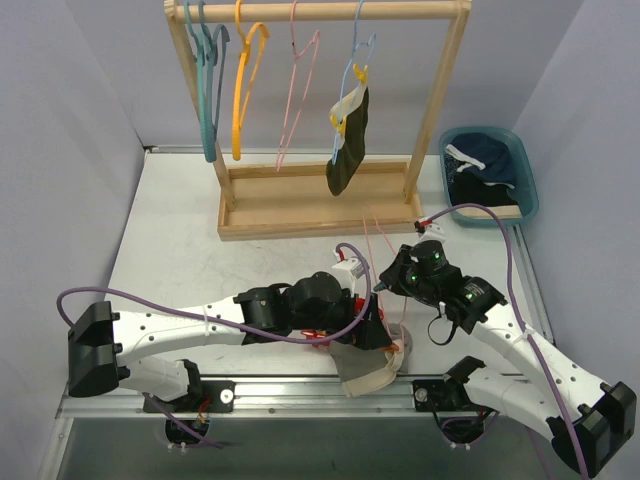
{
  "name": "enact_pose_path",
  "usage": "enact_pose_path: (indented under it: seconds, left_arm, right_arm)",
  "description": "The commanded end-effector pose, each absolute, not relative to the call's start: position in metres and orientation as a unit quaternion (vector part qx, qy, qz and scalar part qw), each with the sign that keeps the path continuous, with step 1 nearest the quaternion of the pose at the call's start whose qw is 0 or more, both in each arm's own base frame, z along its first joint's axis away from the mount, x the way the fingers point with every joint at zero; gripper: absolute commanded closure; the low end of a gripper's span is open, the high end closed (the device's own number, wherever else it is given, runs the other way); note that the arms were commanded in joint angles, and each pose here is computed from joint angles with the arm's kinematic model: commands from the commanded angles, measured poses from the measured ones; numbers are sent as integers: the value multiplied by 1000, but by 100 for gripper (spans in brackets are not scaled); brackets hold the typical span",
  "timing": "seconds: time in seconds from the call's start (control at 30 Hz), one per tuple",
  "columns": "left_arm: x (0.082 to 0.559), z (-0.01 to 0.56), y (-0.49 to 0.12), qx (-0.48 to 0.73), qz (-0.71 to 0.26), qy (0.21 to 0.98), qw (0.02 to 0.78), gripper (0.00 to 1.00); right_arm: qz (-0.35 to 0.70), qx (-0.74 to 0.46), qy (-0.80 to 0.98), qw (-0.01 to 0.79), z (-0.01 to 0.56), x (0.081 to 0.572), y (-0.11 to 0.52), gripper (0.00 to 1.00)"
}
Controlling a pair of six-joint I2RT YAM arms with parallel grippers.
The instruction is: Remove the underwear clipped to the hanger
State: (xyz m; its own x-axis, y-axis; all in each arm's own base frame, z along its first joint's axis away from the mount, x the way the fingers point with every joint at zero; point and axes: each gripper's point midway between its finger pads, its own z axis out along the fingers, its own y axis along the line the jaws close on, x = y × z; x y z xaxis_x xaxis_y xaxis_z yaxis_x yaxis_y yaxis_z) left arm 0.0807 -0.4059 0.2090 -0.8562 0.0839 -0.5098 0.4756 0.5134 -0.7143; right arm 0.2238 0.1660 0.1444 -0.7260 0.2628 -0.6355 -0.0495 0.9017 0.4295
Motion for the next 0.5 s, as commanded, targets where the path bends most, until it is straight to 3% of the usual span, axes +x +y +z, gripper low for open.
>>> enact_pose_path:
  seconds: [0.0,0.47]
  left_arm:
    - [75,232,-412,121,-503,834,192,5]
    - [66,188,-431,95,-490,858,124,5]
  right_arm:
    - [214,93,886,400,161,239,164,100]
    - [214,107,879,414,162,244,161,100]
